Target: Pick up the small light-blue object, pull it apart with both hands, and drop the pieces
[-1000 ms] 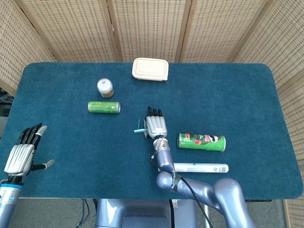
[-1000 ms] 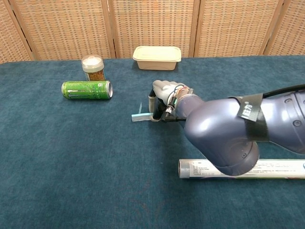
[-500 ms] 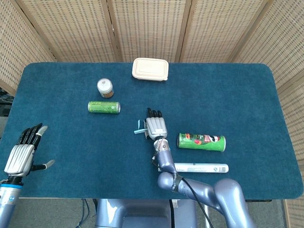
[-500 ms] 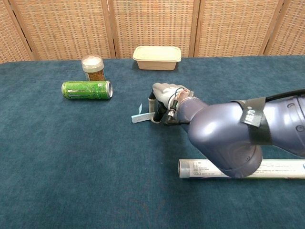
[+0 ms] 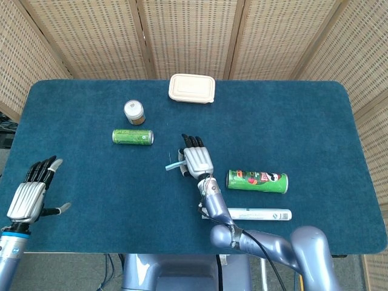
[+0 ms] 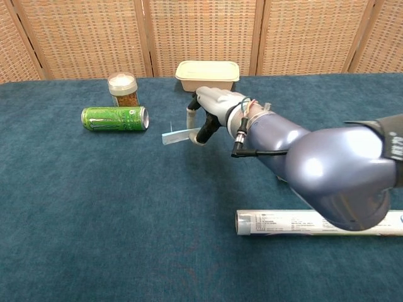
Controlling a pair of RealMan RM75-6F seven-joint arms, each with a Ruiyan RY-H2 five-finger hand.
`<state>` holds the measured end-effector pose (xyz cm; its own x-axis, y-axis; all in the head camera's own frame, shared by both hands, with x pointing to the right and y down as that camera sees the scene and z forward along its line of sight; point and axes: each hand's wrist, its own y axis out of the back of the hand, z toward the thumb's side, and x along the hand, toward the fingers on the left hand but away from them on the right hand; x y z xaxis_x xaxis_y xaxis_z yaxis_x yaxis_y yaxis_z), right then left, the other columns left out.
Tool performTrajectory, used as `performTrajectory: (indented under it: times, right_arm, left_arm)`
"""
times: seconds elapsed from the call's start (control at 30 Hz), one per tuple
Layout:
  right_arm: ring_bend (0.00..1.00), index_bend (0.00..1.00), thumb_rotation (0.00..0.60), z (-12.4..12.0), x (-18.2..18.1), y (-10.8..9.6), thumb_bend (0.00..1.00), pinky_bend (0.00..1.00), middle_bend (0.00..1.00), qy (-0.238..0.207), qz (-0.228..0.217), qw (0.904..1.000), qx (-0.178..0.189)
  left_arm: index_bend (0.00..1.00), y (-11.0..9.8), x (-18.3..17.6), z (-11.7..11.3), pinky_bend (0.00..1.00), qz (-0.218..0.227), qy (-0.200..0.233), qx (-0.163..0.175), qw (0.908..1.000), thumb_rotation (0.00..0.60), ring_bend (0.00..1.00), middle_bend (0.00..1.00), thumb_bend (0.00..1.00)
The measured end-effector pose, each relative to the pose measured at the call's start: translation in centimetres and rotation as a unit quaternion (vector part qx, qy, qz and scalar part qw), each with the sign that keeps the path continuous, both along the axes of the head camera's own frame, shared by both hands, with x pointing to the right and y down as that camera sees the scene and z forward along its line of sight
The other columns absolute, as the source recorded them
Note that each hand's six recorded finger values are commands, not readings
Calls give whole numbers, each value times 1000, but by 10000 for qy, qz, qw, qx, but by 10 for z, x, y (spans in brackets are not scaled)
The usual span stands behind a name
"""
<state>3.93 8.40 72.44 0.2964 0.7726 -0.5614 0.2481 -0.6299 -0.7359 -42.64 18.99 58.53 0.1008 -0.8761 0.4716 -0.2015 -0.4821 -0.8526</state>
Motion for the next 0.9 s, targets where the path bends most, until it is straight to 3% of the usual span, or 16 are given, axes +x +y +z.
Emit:
performTrajectory:
  times: [0.1, 0.17, 0.27, 0.47, 0.7, 0.9]
  right_arm:
    - [0, 678, 600, -21, 7, -4, 569, 0, 41, -163, -139, 9994, 264]
    - [0, 678, 600, -36, 13, -6, 569, 0, 41, -252, -227, 9985, 433]
    - [0, 678, 600, -54, 25, -8, 569, 0, 41, -303, -342, 9968, 648]
    - [0, 678, 600, -72, 41, -7, 569, 0, 41, -218, -531, 9945, 879]
    - [0, 678, 600, -83, 39, 1, 570, 0, 41, -147, -747, 9926, 946]
    - [0, 678, 600, -87, 34, 6, 584, 0, 41, -101, -858, 9919, 933]
  left_arm:
    - [0, -12, 8, -5, 38, 133, 56, 180, 9997, 600, 90, 115, 0]
    - [43, -24, 15, -9, 171, 249, 101, 354, 9990, 600, 253, 281, 0]
    - [167, -43, 29, -15, 347, 451, 189, 625, 9968, 600, 382, 429, 0]
    - [301, -77, 63, -14, 563, 1020, 329, 924, 9899, 600, 513, 612, 0]
    - [350, -108, 117, 4, 648, 1780, 333, 905, 9793, 600, 603, 722, 1]
    - [352, -123, 157, 19, 656, 2196, 172, 784, 9723, 600, 611, 729, 120]
